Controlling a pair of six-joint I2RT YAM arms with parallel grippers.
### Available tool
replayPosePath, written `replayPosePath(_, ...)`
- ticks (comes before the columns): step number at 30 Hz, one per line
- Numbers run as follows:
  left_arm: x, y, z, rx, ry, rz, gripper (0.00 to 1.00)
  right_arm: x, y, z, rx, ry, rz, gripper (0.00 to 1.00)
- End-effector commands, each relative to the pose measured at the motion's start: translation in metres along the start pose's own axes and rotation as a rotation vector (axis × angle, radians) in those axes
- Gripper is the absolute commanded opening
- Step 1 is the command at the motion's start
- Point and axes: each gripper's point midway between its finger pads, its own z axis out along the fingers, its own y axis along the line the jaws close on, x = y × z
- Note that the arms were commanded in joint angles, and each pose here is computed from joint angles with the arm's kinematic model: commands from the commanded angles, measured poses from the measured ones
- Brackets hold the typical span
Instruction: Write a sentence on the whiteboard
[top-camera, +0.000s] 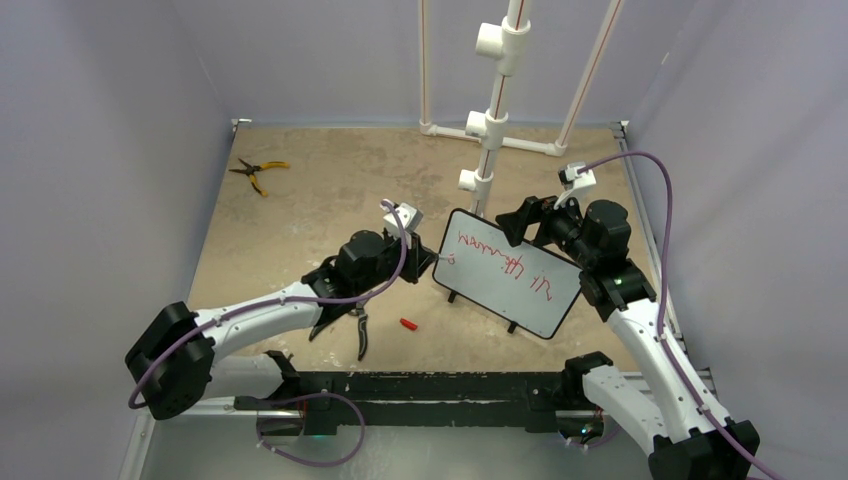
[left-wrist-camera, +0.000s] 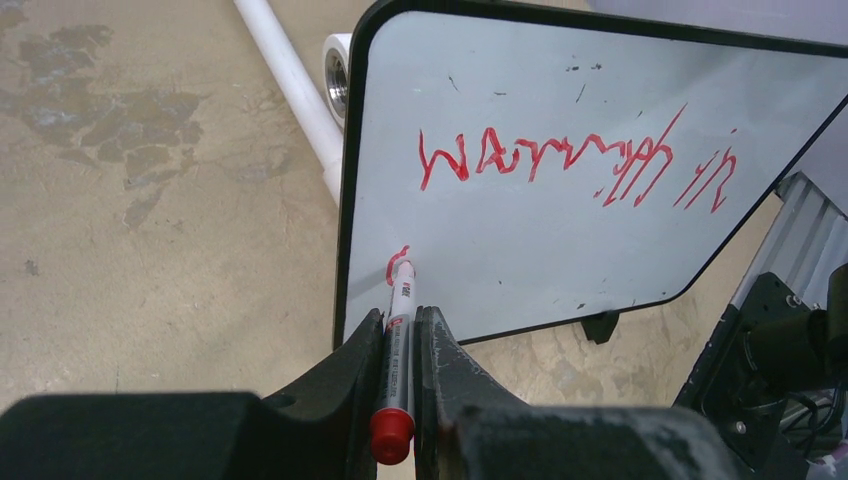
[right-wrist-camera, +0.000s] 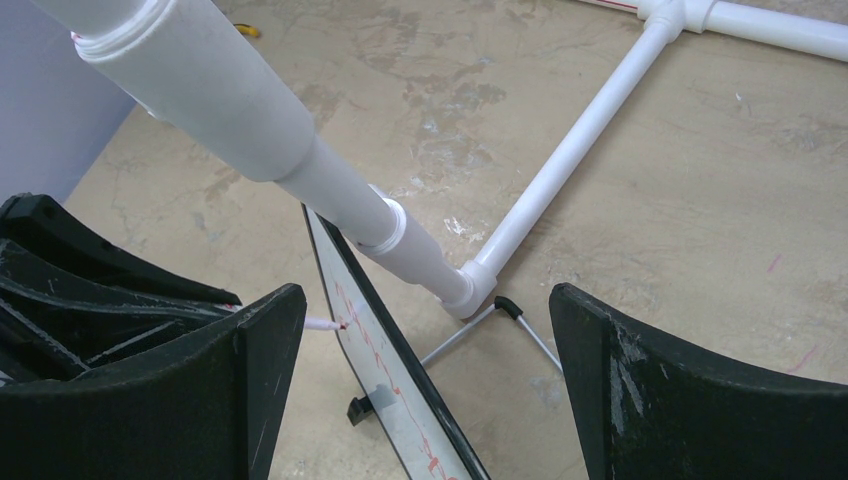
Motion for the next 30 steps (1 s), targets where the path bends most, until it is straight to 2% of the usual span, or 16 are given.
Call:
replayPosePath(1, -0.042, -0.004, -0.005, -0.01, -0.135, 0.018, 0.0, -0.012, 0.006, 0.001, -0.025, -0.042, -0.027, 0.94)
replayPosePath(9, -0.042, -0.007, -0.003, 0.007, -0.134, 0.015, 0.0, -0.012, 0.005, 0.001, -0.024, -0.041, -0.027, 0.94)
replayPosePath(30, 0.0, -0.012, -0.003, 0.019, -0.017, -0.009, 0.0, -0.012, 0.006, 0.0, -0.026, -0.043, -0.027, 0.94)
